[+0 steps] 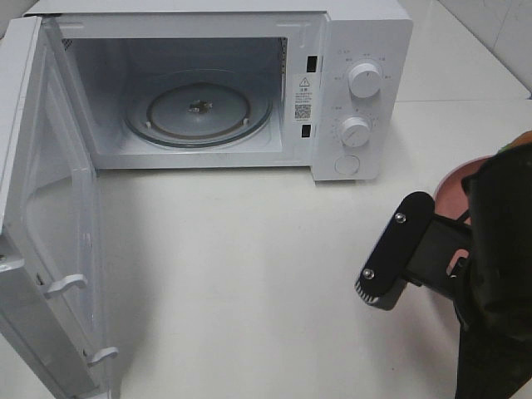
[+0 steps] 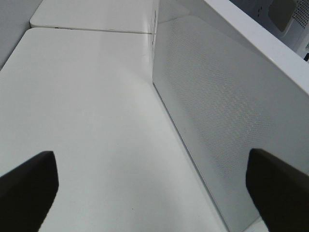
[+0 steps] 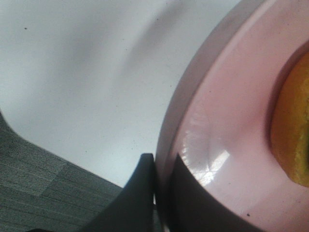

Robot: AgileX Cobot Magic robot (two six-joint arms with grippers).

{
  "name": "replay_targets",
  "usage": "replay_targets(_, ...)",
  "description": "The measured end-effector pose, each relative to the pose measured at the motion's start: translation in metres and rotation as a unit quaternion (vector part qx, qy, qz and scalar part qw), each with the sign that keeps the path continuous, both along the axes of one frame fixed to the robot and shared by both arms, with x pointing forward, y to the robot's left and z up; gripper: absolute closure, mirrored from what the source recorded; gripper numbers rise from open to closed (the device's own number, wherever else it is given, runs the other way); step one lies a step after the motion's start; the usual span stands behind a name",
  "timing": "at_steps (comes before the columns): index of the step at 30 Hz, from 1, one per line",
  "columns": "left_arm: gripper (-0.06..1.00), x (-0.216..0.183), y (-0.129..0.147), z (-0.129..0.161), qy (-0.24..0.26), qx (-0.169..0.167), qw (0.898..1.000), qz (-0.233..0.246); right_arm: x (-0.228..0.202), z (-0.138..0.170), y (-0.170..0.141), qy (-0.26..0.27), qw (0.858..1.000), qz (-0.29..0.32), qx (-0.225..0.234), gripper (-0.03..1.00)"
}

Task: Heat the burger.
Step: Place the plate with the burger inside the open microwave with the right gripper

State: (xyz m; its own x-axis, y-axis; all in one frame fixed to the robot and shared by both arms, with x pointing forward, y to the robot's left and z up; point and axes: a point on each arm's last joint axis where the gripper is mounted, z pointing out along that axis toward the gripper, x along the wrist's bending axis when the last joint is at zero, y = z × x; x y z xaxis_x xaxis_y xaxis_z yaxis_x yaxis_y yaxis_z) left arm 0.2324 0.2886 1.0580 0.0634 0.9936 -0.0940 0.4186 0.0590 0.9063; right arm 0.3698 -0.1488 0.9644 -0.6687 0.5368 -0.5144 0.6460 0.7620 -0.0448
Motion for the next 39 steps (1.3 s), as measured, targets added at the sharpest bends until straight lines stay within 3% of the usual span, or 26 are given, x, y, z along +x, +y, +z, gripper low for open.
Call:
replay_targets(11, -0.03, 0.0, 0.0, 0.0, 0.0, 0.0, 1.0, 0.0, -0.012, 0.0, 0.012, 0.012, 0.997, 0.081, -0.008, 0.93)
replay_targets(13, -0.03, 0.0, 0.0, 0.0, 0.0, 0.0, 1.0, 0.0, -0.015, 0.0, 0.016, 0.015, 0.992, 0.121, -0.012, 0.93)
replay_targets(21, -0.03, 0.0, 0.0, 0.0, 0.0, 0.0, 1.0, 0.0, -0.019, -0.002, 0.024, 0.024, 0.983, 0.181, -0.005, 0.93)
replay_targets(27, -0.03, 0.0, 0.0, 0.0, 0.0, 0.0, 1.0, 0.0, -0.018, -0.003, 0.03, 0.036, 0.965, 0.259, -0.005, 0.92)
replay_targets(31, -0.03, 0.0, 0.0, 0.0, 0.0, 0.0, 1.0, 0.0, -0.016, -0.002, 0.034, 0.034, 0.944, 0.326, -0.018, 0.92)
replay_targets(39, -0.03, 0.0, 0.0, 0.0, 0.0, 0.0, 1.0, 0.0, -0.012, 0.0, 0.044, 0.006, 0.921, 0.388, -0.006, 0.92)
